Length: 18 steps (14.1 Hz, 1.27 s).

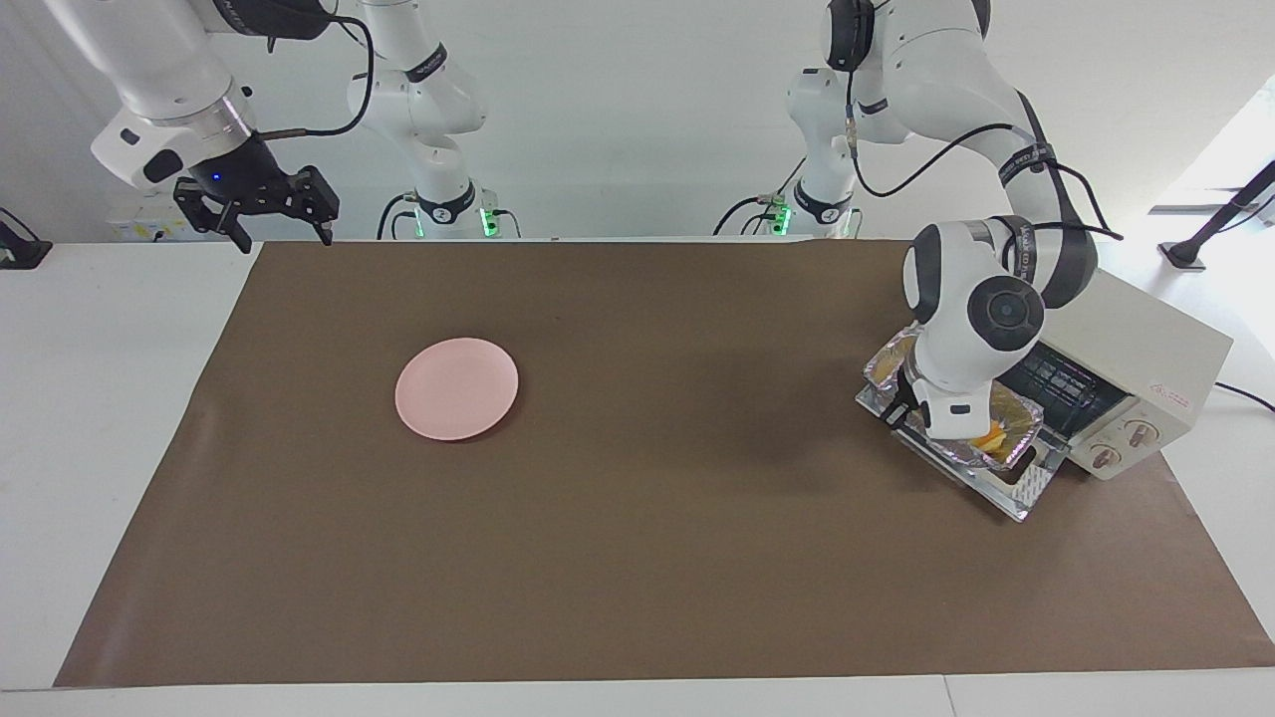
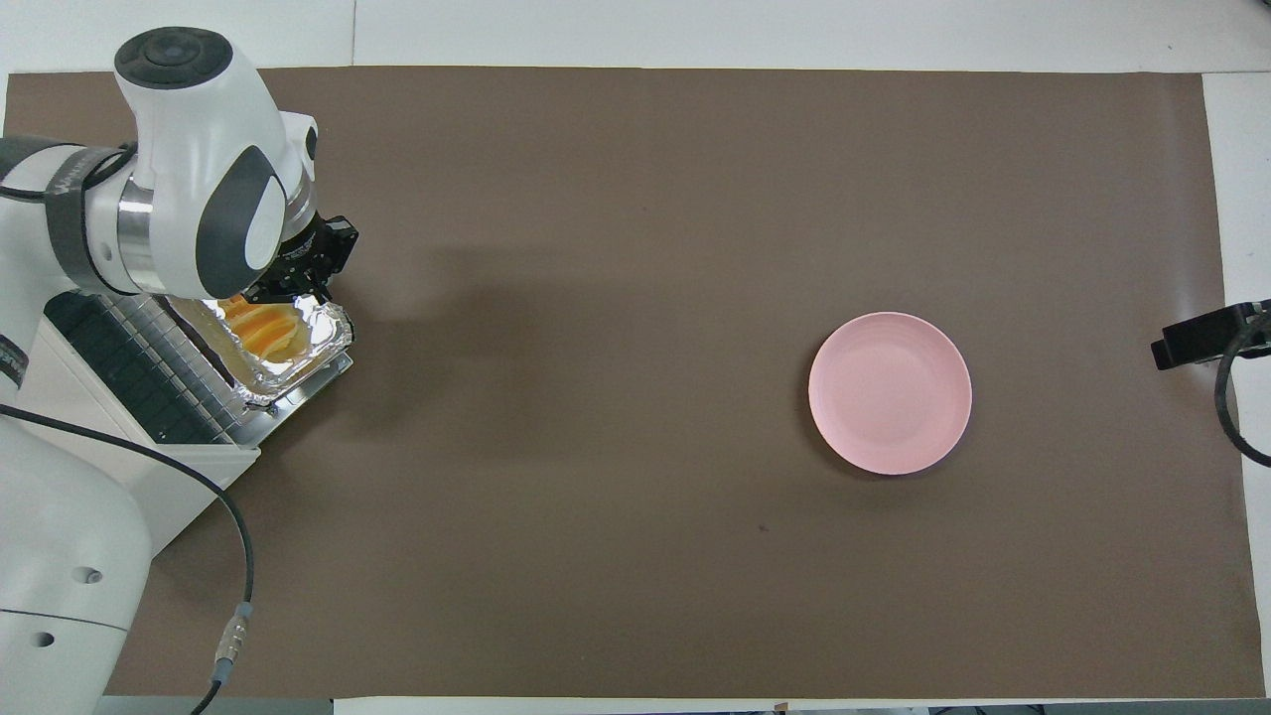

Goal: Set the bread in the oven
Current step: 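Carry the tray with the left gripper and insert it into the oven, then release the tray and push the oven door shut with the left gripper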

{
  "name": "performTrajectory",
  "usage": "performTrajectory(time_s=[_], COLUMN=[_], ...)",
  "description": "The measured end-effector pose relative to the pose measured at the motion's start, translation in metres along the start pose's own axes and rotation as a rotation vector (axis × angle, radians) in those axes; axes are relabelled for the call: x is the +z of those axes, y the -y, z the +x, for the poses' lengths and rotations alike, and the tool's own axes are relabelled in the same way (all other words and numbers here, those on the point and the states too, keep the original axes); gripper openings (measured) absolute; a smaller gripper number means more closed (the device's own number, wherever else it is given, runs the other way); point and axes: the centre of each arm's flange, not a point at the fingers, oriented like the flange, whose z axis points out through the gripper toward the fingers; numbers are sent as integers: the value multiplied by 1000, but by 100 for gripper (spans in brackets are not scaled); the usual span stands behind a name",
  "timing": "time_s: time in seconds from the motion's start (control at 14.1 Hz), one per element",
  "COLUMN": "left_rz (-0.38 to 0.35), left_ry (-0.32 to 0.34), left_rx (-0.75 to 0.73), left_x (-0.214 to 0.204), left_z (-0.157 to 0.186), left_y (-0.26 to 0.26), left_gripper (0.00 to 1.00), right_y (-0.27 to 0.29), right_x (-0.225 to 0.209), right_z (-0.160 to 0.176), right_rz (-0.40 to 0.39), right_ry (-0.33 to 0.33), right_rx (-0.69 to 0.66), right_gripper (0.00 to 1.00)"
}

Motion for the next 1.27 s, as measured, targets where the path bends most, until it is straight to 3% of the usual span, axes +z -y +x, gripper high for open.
performTrajectory(time_s=[1.27], left_rz=[10], left_ry=[39], left_rx=[38], left_x=[19], left_z=[61], left_y=[111], left_gripper=[2], right_y=[0], right_x=[0], right_z=[0], right_rz=[0], right_ry=[0], right_rx=[0], right_gripper=[100])
